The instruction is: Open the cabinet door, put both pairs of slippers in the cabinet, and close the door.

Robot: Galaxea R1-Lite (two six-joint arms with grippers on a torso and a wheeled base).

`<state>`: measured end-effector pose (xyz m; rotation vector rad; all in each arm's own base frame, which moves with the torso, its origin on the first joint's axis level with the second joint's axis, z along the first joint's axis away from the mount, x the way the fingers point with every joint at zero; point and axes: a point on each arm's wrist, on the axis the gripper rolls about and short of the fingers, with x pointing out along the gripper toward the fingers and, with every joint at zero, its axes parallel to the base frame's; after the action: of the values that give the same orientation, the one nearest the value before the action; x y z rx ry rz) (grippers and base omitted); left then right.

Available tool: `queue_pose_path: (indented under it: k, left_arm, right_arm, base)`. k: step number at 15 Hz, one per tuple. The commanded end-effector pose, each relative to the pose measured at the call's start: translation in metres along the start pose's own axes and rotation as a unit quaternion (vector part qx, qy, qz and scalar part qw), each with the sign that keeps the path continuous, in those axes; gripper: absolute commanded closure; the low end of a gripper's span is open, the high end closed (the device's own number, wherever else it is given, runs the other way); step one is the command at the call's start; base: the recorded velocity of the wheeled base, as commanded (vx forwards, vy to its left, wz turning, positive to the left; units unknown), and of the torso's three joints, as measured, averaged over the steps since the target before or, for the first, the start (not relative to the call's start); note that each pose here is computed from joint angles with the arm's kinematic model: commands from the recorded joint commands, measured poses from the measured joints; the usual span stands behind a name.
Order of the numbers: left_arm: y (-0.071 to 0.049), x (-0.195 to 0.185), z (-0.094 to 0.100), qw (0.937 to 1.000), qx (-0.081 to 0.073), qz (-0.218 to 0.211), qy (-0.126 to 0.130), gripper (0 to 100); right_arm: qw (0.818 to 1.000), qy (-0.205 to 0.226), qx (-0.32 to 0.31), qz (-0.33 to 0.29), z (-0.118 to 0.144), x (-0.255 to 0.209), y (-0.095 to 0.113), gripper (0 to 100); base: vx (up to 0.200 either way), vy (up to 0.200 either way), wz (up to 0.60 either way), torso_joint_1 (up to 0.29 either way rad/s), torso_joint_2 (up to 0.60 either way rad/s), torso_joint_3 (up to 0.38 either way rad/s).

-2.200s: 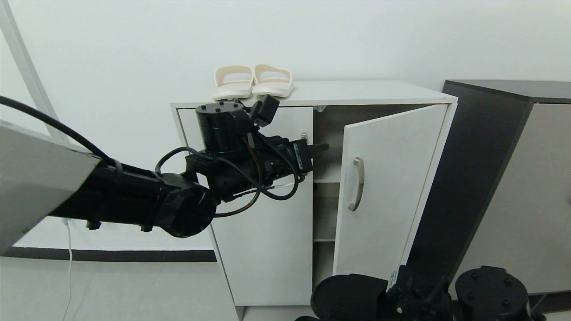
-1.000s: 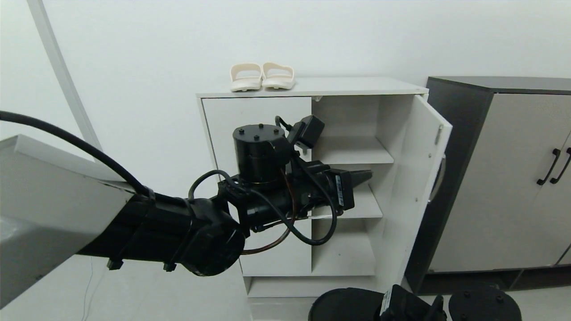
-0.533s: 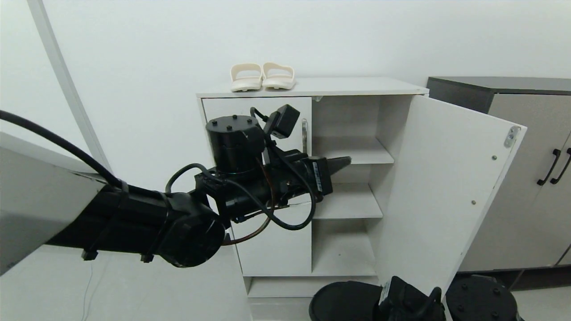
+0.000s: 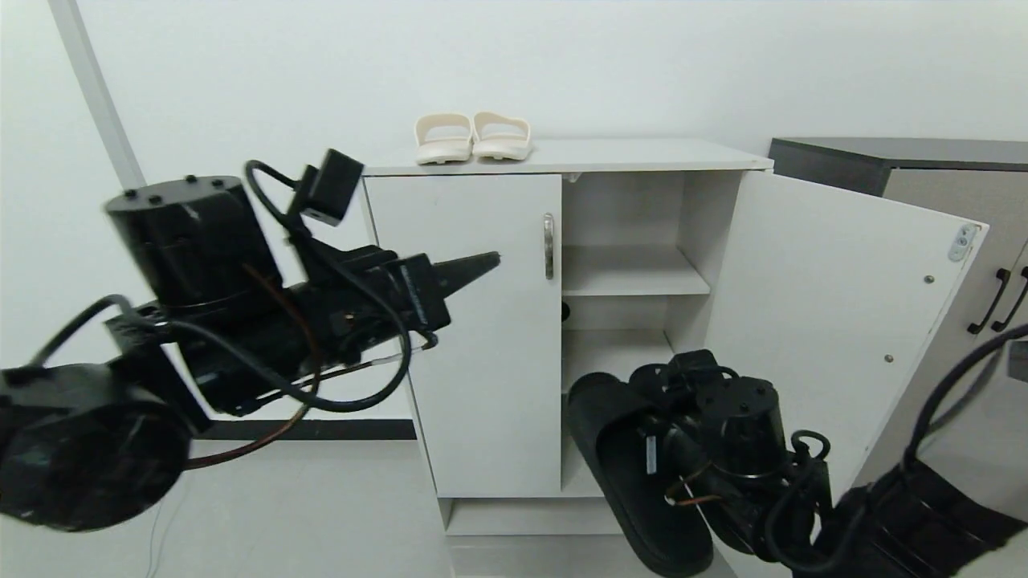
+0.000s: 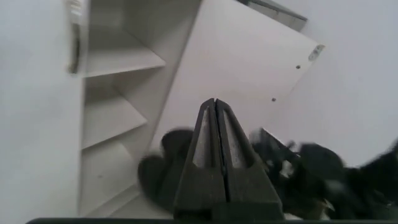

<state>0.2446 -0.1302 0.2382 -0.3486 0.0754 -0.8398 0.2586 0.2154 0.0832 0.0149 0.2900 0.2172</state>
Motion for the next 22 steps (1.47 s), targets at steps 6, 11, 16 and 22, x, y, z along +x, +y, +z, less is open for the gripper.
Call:
queue_pose_path:
  k: [6,11,16,22]
  left_arm:
    - [-0.066,-0.232,-0.017,0.9002,0.135,0.410,-0.054,100]
    - [-0.068,-0.277,-0.109,0.8395,0.129,0.522,-0.080,100]
    - [-0.054,-0.283,-0.167,0.8651,0.142,0.480,-0.028,100]
    - [-0.055,-0.280,-0.169,0.8932,0.150,0.424,-0.001,100]
  right_arm:
    - [0.997,-0.013,0.019,-0.070,0.003,0.044,-0.008,100]
    - [0.997,-0.012,0.018,-0.080,0.001,0.042,-0.009,100]
    - [0.997,-0.012,0.017,-0.076,0.001,0.041,-0.006,100]
    - [0.996,-0.016,0.012,-0.082,-0.001,0.047,0.001,100]
  base:
    - [0.000,0.000,0.00,0.000,0.00,0.000]
    - [0.000,0.000,0.00,0.000,0.00,0.000]
    - [0.000,0.000,0.00,0.000,0.00,0.000]
    - [0.000,0.000,0.00,0.000,0.00,0.000]
